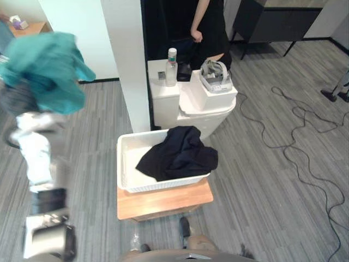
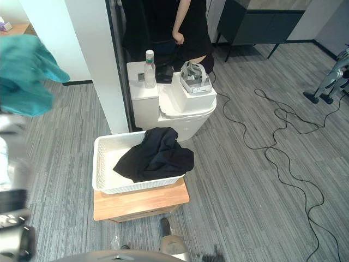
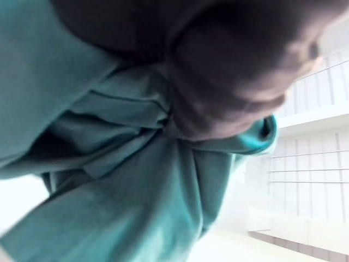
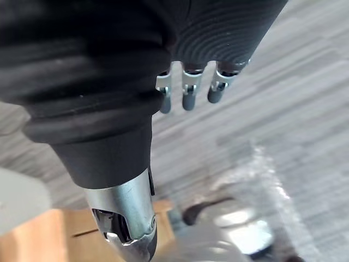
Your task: Tidy the bed and pick cloth on bed and put in laundry
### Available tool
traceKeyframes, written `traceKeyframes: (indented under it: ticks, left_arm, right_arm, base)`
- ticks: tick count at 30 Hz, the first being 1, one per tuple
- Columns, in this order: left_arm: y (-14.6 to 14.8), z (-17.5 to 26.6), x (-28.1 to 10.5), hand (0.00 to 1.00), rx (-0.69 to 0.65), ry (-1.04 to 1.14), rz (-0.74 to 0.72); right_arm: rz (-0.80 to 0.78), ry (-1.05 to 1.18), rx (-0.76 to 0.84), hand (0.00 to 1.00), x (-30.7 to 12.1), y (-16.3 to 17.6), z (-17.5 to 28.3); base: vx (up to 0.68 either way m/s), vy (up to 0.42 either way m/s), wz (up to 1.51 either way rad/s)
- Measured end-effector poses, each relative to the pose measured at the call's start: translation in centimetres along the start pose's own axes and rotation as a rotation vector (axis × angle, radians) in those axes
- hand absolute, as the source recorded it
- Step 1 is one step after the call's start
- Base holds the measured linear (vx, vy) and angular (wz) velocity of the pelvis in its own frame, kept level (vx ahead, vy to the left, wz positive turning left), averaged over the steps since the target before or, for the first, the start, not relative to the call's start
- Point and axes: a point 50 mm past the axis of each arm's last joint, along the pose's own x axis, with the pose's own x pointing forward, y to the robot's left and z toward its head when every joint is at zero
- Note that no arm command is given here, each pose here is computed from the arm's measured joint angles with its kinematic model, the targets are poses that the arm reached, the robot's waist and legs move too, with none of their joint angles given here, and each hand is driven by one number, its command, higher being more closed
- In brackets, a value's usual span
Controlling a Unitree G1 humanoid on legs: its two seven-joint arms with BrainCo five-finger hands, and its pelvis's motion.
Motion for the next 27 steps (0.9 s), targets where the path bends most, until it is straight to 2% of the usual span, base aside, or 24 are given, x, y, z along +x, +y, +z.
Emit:
traceKeyframes:
  ticks: [1, 3, 6, 13, 17, 24, 25, 27]
  left_arm:
    - [-0.6, -1.1, -0.9, 1.0, 0.002, 0.045, -0.014]
    - [-1.8, -4.1, -2.9, 1.0, 0.091, 0.198, -0.08]
    - [-2.7, -5.5, -4.1, 1.0, 0.163, 0.253, -0.147]
    - [-4.5, -8.1, -8.0, 1.0, 0.203, 0.389, -0.268]
    - [-3.7, -10.9, -10.0, 1.0, 0.356, 0.526, -0.317]
    - [-1.4, -12.9, -11.9, 1.0, 0.539, 0.651, -0.342]
    - [-0.8, -13.2, -12.3, 0.0, 0.57, 0.676, -0.34]
    - [0.4, -13.6, -12.6, 0.0, 0.621, 0.714, -0.316]
  right_arm:
    - [-0.014, 0.022, 0.012, 0.0, -0.1, -0.3, -0.5]
    - [-0.015, 0.081, 0.013, 0.0, -0.2, -0.4, -1.8]
    - [-0.015, 0.09, 0.047, 0.0, -0.2, -0.5, -1.9]
    - [-0.031, 0.173, 0.076, 0.0, -0.4, -0.9, -3.4]
    - [-0.02, 0.195, 0.102, 0.0, -0.6, -0.5, -4.0]
    - [-0.03, 0.204, 0.136, 0.0, -0.6, -0.5, -4.1]
    - [-0.031, 0.209, 0.148, 0.0, -0.7, -0.3, -4.2]
    - [-0.024, 0.213, 0.159, 0.0, -0.8, 0.0, -4.3]
  base:
    - [-0.03, 0.019, -0.07]
    - [-0.04, 0.0, -0.25]
    - [-0.1, -0.014, -0.3]
    - [-0.05, -0.018, -0.25]
    - [0.0, -0.004, -0.01]
    - [0.05, 0.002, -0.17]
    - [0.09, 0.01, -0.26]
    - [0.06, 0.001, -0.23]
